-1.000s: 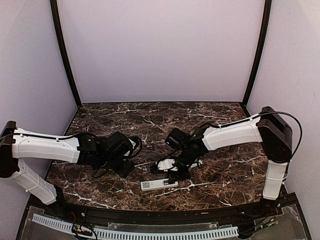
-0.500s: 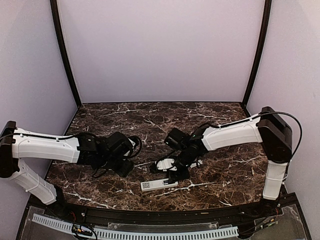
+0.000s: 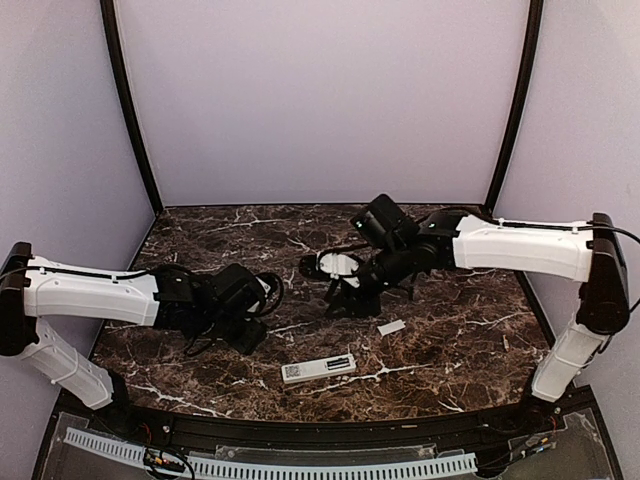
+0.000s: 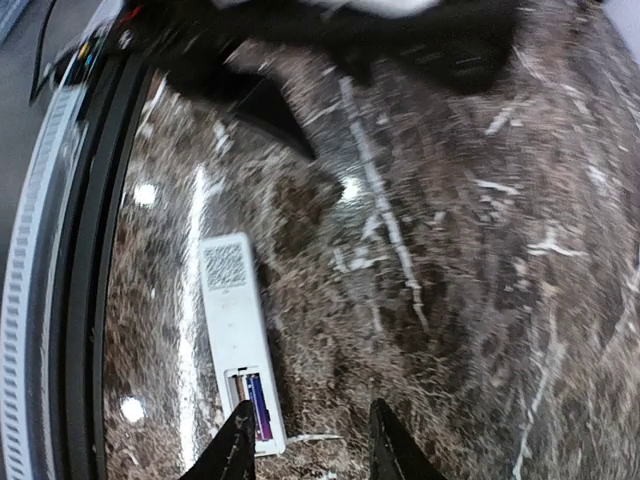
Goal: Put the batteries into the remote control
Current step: Press the battery in the battery compartment, then adjust the battery at the corner of the board.
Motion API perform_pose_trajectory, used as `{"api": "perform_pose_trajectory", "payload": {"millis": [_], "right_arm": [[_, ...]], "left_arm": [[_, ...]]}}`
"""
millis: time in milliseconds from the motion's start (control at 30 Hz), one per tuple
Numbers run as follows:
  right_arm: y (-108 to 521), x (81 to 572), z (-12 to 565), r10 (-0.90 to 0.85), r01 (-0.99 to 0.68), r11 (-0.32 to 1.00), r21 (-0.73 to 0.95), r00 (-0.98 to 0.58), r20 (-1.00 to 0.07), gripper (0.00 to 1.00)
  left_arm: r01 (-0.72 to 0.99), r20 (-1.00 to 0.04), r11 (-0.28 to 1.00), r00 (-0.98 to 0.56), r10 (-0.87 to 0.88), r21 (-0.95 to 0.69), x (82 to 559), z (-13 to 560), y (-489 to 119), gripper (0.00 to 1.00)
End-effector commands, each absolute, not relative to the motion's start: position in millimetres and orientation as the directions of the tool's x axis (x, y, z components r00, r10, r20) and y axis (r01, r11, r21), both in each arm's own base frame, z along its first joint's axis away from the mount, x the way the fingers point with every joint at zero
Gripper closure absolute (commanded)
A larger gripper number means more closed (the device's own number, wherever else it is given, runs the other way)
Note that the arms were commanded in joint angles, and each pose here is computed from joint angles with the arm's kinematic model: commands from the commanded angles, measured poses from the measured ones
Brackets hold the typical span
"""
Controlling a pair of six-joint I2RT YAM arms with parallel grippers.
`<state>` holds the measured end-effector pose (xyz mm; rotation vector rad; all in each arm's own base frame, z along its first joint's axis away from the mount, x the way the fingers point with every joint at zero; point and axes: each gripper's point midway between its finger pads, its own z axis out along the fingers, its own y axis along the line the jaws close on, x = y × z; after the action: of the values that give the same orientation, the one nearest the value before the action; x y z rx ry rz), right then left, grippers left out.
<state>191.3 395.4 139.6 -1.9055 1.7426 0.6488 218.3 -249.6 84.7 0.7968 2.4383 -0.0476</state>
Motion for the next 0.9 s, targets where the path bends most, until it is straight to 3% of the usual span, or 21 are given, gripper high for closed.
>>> {"api": "perform_pose_trajectory", "payload": {"millis": [0, 67, 133, 233, 333, 500, 600, 867], "right_arm": [[370.3, 255.6, 210.0, -0.609, -0.916, 0.398, 0.047, -0.303, -0.733, 0.64], [323.8, 286.3, 202.8, -0.508, -0.731, 0.676, 0.090, -0.552, -0.661, 0.64], [257.3, 295.9, 177.9, -0.336, -0.439, 0.895, 0.075, -0.776, -0.535, 0.64], [166.0, 276.1, 145.9, -0.100, -0.096, 0.995, -0.031, -0.907, -0.410, 0.62], [116.0, 250.2, 130.7, 0.107, 0.108, 0.994, 0.017, -0.925, -0.365, 0.53], [70.0, 236.7, 117.2, 0.406, 0.330, 0.909, 0.255, -0.844, -0.352, 0.31], [41.3, 239.6, 110.7, 0.520, 0.432, 0.851, 0.299, -0.771, -0.368, 0.08], [-9.9, 250.8, 73.7, 0.699, 0.631, 0.715, 0.301, -0.664, -0.267, 0.05]], "left_arm": [[0.548, -0.552, 0.826, -0.651, 0.521, 0.134, 221.1, 100.4, -248.4, 0.40], [0.547, -0.559, 0.827, -0.649, 0.516, 0.129, 221.2, 101.1, -249.0, 0.40], [0.551, -0.564, 0.825, -0.645, 0.515, 0.124, 221.1, 101.7, -250.5, 0.40], [0.560, -0.569, 0.820, -0.638, 0.519, 0.119, 220.9, 102.3, -252.5, 0.39], [0.565, -0.577, 0.819, -0.635, 0.513, 0.106, 220.7, 104.8, -254.8, 0.39], [0.575, -0.603, 0.815, -0.627, 0.493, 0.069, 218.4, 112.0, -259.2, 0.39], [0.576, -0.618, 0.816, -0.623, 0.479, 0.051, 216.9, 117.2, -260.1, 0.39], [0.580, -0.665, 0.814, -0.606, 0.436, 0.006, 213.9, 132.8, -260.3, 0.38]]}}
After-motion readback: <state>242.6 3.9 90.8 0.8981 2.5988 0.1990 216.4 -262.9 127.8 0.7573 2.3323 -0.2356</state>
